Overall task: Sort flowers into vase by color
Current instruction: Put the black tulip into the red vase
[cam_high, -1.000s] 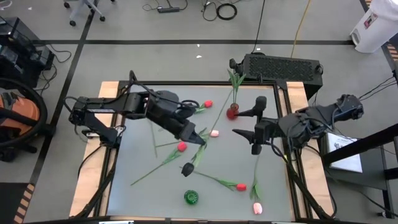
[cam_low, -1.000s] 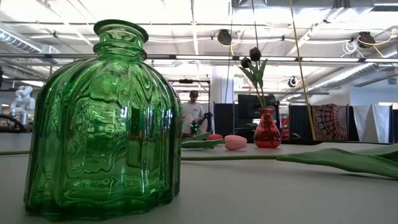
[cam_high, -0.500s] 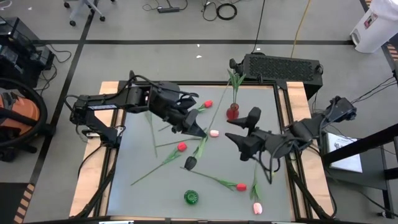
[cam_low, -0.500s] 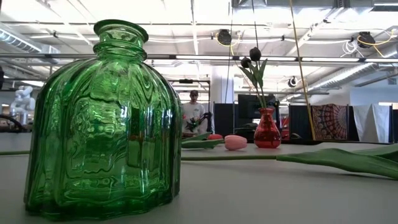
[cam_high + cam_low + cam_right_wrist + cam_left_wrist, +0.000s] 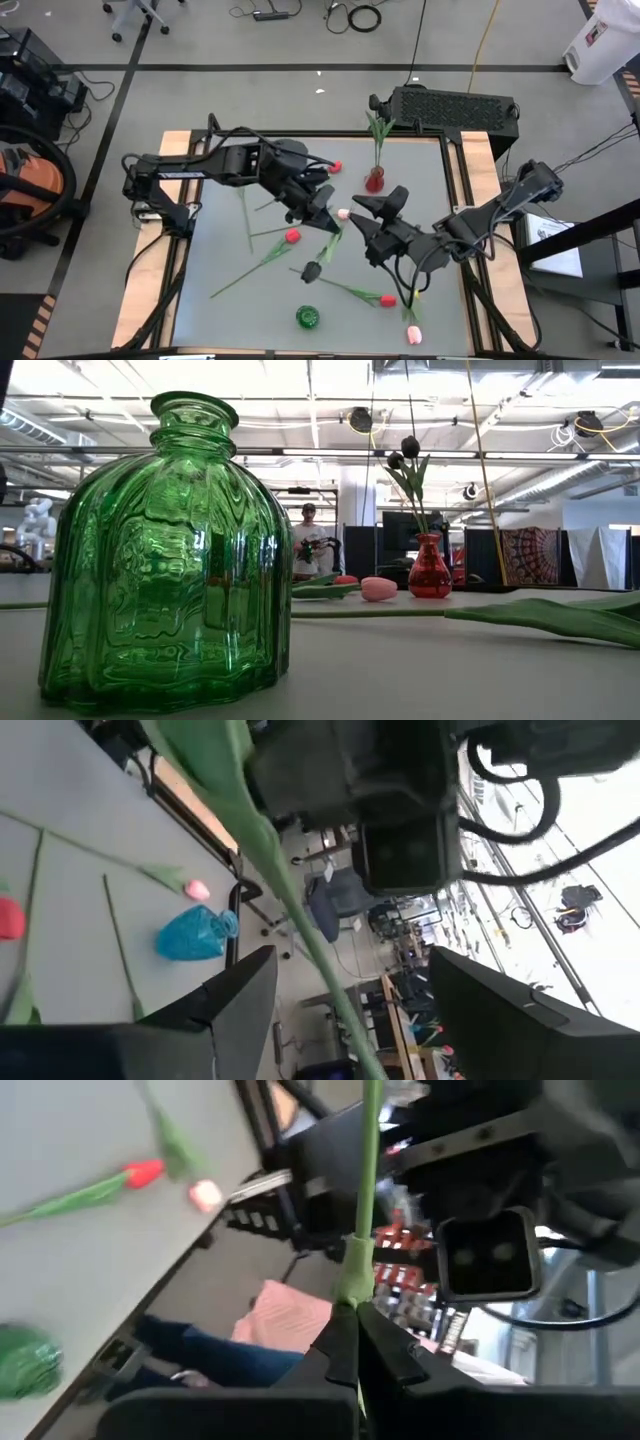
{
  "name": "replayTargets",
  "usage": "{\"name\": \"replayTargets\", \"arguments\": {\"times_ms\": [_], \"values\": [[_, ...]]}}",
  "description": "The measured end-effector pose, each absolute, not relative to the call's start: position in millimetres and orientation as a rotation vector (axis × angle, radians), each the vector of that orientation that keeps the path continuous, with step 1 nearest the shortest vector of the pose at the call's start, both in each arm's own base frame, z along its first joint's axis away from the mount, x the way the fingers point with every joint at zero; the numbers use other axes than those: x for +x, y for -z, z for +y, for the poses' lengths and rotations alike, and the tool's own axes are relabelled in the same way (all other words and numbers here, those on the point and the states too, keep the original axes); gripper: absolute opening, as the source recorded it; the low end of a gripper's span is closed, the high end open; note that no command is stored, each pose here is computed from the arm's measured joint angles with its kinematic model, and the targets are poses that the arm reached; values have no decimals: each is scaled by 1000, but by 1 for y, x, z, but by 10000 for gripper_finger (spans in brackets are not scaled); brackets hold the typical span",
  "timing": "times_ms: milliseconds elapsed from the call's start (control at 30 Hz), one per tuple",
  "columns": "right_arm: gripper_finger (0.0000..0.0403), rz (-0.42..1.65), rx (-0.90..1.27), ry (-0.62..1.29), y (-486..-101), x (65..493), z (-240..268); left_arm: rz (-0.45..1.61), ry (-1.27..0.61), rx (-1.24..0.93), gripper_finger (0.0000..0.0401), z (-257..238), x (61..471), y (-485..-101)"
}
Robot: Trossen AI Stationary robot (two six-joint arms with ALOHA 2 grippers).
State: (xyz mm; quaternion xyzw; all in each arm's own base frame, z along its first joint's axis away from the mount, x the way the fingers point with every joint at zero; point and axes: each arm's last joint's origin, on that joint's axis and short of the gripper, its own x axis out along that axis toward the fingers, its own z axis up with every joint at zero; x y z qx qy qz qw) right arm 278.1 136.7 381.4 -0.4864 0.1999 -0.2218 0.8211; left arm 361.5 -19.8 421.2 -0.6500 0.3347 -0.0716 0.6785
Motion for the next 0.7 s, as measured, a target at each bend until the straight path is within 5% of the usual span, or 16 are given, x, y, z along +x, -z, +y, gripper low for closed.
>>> {"name": "replayTargets", "arguments": {"times_ms": [367, 700], "values": [[245, 382, -1003, 454, -384, 275, 145, 748, 196, -1459, 0, -20, 366, -420], [159, 378, -1004, 447, -384, 274, 147, 742, 241, -1455, 0, -21, 366, -423]]}}
